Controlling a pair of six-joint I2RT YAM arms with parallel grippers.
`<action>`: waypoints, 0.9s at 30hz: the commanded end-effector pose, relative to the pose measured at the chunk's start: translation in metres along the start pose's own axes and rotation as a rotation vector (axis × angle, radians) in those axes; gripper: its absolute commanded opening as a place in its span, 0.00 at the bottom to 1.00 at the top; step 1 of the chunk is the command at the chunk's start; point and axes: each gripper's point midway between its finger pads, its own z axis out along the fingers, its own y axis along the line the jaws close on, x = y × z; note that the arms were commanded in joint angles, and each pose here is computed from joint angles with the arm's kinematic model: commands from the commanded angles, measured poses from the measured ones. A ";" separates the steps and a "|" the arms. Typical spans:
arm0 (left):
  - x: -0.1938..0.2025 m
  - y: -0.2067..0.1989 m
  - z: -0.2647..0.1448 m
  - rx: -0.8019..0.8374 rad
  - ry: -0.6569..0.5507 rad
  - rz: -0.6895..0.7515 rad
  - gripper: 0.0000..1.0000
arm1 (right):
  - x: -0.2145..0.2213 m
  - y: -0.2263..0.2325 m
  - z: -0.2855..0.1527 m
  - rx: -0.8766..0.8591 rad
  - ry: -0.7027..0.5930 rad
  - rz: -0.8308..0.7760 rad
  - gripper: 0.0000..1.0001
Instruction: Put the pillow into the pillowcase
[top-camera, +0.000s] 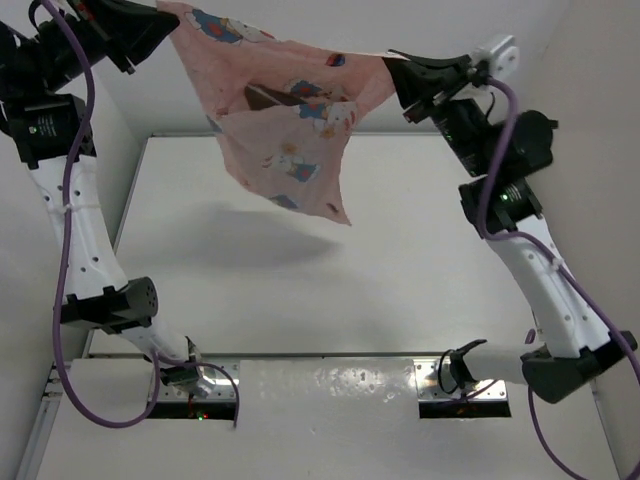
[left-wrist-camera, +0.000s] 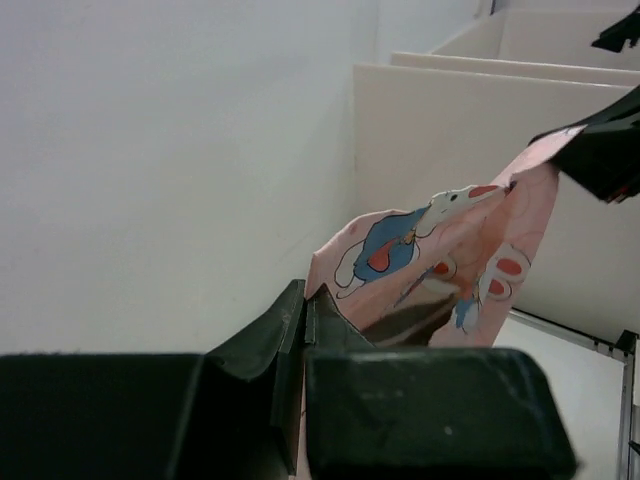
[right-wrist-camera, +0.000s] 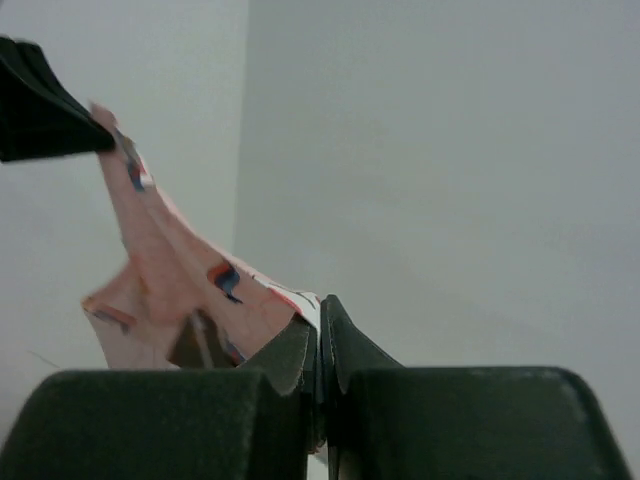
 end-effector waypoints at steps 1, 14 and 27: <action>-0.046 -0.053 -0.002 0.071 -0.098 0.171 0.00 | -0.090 0.010 -0.017 0.003 -0.233 -0.023 0.00; 0.036 0.032 -0.005 -0.138 0.030 -0.033 0.00 | 0.031 -0.080 0.010 0.180 0.115 0.111 0.00; 0.046 0.093 0.067 -0.204 -0.105 0.011 0.00 | 0.043 -0.146 0.095 0.190 -0.033 0.240 0.00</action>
